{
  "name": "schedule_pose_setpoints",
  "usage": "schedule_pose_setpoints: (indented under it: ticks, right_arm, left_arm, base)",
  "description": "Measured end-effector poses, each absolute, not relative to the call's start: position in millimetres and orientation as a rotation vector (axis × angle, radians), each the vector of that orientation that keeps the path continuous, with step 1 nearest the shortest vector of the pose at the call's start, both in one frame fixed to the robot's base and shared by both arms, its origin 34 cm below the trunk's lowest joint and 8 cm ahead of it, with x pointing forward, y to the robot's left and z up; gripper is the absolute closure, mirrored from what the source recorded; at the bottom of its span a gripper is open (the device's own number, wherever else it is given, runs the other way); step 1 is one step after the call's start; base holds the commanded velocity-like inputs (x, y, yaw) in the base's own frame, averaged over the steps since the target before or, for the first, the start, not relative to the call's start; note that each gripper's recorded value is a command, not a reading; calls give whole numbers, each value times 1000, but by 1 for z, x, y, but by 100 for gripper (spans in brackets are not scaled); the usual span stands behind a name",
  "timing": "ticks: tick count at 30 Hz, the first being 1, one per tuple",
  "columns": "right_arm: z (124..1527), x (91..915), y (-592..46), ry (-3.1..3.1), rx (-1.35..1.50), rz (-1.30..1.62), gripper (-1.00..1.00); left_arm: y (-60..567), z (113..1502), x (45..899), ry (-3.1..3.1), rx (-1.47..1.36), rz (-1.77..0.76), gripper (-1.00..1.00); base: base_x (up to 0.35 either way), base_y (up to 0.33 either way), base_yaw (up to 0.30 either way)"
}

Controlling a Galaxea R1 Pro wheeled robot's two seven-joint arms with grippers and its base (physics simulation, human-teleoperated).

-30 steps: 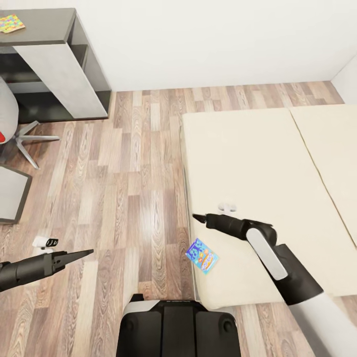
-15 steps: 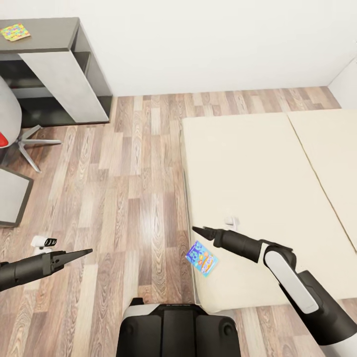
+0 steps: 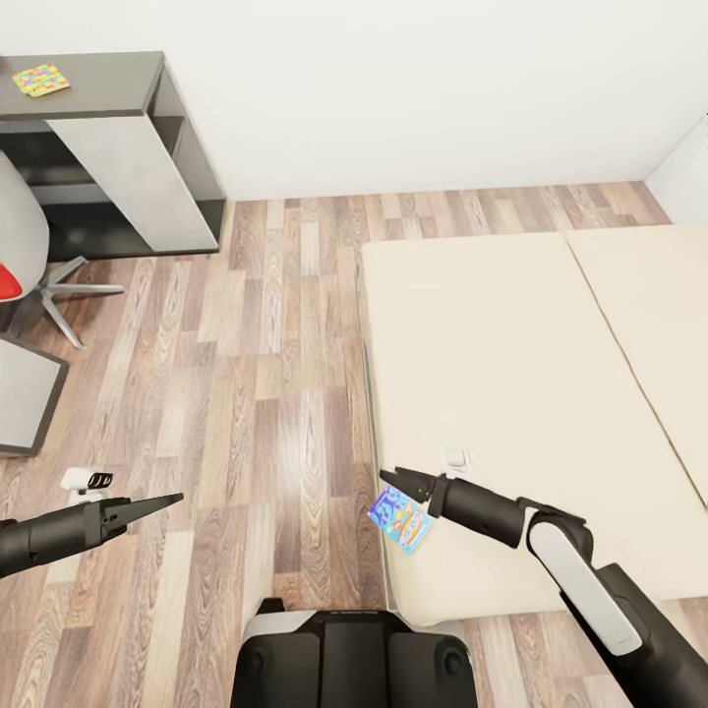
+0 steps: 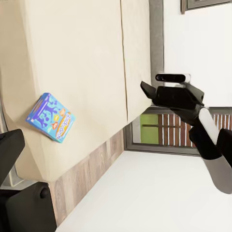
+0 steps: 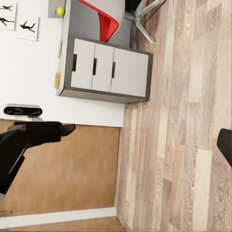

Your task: Put all the toys in the child's room - the three board games (two on the bed and one on the table), the two jigsaw puzzles on the table, and the tennis ball on the table - inside the toy box on the table in the child's room.

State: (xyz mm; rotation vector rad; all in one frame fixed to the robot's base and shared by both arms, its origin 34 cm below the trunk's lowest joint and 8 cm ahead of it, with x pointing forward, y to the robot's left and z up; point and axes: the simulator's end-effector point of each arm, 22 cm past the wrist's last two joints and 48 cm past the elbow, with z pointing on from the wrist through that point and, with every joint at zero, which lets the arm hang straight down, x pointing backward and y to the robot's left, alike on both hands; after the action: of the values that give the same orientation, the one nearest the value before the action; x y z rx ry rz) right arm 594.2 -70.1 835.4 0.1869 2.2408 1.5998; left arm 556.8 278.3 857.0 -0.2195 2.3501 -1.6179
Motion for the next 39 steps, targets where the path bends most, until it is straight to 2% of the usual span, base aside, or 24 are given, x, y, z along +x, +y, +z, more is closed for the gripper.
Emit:
schedule_pose_setpoints:
  ticks: [20, 39]
  right_arm:
    - [848, 588, -69, 2145, 197, 1635, -100]
    - [848, 585, -70, 2168, 91, 1557, -100]
  left_arm:
    - [278, 859, 557, 2347, -216, -1616, -100]
    - [277, 871, 561, 2327, -193, -1610, -100]
  base:
    - [0, 0, 0]
    - [0, 0, 0]
